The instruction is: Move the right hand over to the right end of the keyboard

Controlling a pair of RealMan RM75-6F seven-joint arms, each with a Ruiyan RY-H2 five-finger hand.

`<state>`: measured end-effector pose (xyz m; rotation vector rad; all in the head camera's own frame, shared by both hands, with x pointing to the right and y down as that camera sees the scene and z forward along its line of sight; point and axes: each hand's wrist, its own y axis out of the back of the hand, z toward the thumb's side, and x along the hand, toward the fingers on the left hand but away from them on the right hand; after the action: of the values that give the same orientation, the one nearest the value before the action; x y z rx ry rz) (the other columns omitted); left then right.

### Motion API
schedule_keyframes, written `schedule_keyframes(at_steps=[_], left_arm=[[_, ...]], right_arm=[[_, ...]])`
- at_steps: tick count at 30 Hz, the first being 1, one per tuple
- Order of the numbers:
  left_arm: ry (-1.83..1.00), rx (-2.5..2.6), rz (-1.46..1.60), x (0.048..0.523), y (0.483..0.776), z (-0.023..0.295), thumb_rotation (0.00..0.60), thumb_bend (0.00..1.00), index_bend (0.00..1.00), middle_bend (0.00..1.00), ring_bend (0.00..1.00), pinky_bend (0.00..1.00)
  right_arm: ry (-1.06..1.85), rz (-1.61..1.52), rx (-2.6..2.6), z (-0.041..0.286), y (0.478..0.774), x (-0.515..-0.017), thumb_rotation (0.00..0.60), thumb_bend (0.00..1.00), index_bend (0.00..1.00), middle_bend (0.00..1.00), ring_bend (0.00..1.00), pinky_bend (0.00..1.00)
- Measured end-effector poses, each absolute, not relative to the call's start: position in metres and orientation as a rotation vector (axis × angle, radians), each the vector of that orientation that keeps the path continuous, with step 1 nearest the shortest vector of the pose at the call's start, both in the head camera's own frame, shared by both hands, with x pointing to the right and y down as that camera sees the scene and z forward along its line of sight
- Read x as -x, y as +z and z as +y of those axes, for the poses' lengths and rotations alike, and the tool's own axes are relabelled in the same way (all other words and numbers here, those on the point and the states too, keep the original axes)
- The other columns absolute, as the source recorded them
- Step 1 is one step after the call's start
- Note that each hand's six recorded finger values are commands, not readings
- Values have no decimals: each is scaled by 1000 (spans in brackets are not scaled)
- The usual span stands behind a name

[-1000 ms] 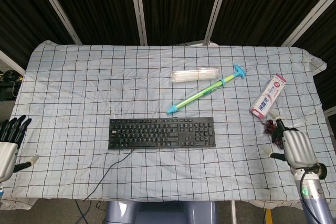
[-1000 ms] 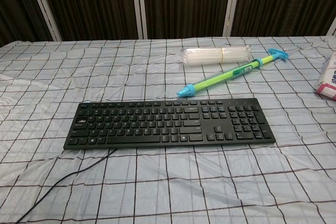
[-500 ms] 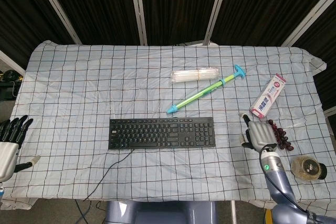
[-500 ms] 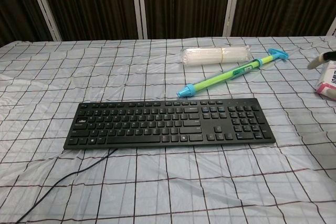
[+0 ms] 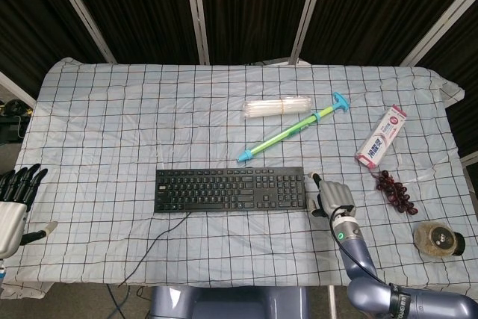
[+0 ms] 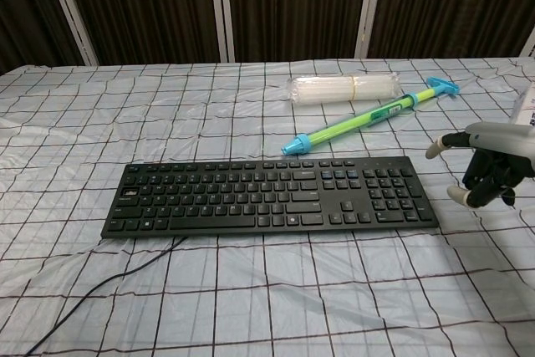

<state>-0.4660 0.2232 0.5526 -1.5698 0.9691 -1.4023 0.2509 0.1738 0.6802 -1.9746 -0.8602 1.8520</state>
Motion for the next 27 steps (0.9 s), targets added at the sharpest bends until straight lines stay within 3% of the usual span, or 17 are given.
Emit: schedule_keyframes(at_steps=[27], left_arm=[[-1412,1581,984,467,554,221,600,79,0,0,0,0]], right_arm=[[1880,-834,2011,177,700,-233,600,542,138,860,816,619]])
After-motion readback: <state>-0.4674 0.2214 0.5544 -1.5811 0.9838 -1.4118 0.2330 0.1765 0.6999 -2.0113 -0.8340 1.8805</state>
